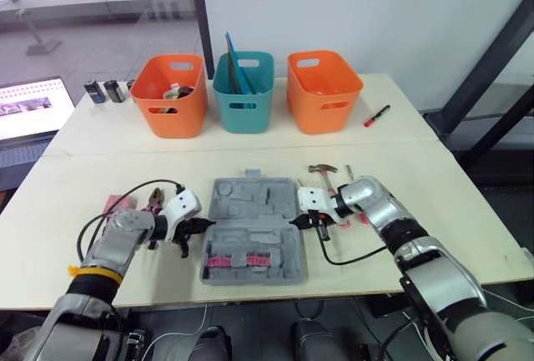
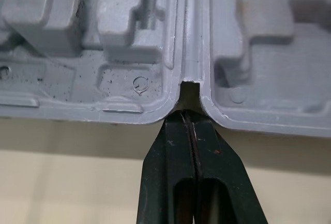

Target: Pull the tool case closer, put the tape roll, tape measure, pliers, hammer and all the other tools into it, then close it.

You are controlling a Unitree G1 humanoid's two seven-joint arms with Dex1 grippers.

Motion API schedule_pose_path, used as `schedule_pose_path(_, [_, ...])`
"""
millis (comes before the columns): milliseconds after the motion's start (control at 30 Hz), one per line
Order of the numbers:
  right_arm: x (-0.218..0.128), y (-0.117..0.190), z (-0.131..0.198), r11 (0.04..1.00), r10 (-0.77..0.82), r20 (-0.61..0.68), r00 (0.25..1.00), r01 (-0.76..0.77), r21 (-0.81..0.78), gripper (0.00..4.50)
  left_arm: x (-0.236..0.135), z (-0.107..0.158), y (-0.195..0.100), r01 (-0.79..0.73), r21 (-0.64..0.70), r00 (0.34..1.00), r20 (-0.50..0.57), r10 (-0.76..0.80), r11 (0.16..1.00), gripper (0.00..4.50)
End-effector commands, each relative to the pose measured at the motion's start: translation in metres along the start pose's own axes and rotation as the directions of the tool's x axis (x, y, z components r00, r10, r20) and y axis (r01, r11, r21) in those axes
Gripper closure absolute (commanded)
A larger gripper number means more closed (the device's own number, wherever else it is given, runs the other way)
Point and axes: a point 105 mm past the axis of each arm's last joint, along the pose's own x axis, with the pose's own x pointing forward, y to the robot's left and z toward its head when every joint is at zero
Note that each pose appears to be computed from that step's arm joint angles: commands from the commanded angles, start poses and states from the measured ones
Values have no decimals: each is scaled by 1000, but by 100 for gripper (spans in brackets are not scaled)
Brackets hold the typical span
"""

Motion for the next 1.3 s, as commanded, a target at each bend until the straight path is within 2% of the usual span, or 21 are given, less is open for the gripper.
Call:
schedule_pose_path(33, [1,2,15,1000,14,44,999,-13,-23,448,2,6,-18,63,-11,998,31,-63,998,450])
schedule_pose_path(733, [6,47,13,982,168,34,985,-170,79,448,0,-2,-50,100,-90,993,-53,-105,991,450])
schedule_pose_path(1100, [6,46,6,983,154,5,988,-154,103,448,-3,-8,-61,101,-123,991,-76,-111,987,450])
schedule_pose_path(1300, [5,46,3,982,150,-6,989,-148,117,448,-5,-9,-56,76,-120,993,-83,-86,990,450])
